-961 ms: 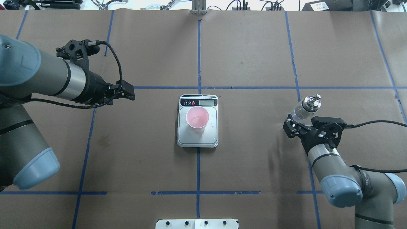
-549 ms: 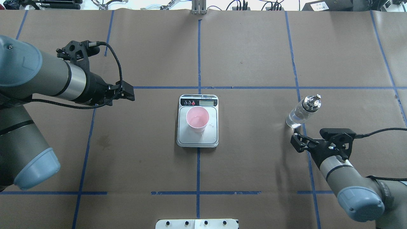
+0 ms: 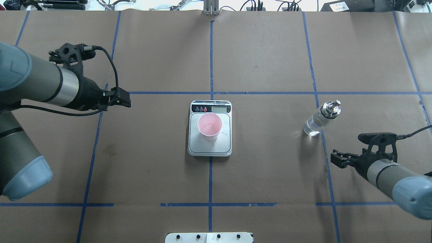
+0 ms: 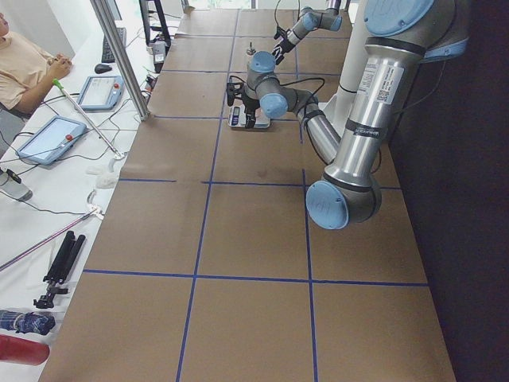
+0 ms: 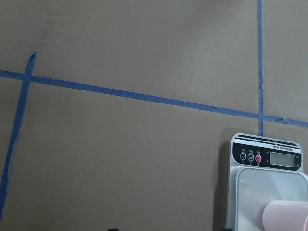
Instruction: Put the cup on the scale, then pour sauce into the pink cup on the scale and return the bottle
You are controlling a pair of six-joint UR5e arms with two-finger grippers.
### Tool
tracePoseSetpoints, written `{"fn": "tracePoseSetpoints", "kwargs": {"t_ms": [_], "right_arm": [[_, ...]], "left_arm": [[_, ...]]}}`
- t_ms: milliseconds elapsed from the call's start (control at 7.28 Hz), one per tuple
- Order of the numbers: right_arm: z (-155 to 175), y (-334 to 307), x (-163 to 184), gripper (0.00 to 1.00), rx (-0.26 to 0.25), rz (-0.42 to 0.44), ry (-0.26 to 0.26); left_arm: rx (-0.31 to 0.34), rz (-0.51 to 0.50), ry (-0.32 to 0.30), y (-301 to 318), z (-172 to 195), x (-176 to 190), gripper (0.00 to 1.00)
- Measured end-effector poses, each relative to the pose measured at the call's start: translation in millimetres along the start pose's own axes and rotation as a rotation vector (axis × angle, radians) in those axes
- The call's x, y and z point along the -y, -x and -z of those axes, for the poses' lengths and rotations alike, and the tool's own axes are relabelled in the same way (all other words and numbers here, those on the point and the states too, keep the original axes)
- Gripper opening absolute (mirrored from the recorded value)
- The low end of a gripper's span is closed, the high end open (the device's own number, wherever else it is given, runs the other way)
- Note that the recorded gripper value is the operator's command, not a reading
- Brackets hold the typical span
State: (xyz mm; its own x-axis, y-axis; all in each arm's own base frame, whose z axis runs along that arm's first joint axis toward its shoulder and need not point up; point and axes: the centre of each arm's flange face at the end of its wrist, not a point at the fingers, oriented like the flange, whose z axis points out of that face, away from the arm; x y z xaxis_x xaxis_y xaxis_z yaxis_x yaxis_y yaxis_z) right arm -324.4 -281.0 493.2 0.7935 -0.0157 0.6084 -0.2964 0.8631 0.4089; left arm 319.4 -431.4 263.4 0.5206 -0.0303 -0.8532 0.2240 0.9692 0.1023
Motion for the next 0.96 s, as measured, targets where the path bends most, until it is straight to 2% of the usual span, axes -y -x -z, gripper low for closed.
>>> {"fn": "tracePoseSetpoints", "kwargs": {"t_ms": [275,549,824,961], "right_arm": [[-8,-39,29,1.0,-0.032,0.067,0.068],[-15,-90,69,1.0,-0.059,0.139,0.115],[-26,-161,129,1.0,-0.031,0.207,0.176],[-37,-199,162,1.0,-0.003,0.226,0.199]], "left_arm": [[0.045,-0.09,-0.039,39,16,20,0.77],[0.121,-0.202,-0.072,96,32,44,0.77],[0.179,-0.304,-0.068,156,48,76,0.83],[0.183,-0.347,-0.036,194,56,98,0.84]]}}
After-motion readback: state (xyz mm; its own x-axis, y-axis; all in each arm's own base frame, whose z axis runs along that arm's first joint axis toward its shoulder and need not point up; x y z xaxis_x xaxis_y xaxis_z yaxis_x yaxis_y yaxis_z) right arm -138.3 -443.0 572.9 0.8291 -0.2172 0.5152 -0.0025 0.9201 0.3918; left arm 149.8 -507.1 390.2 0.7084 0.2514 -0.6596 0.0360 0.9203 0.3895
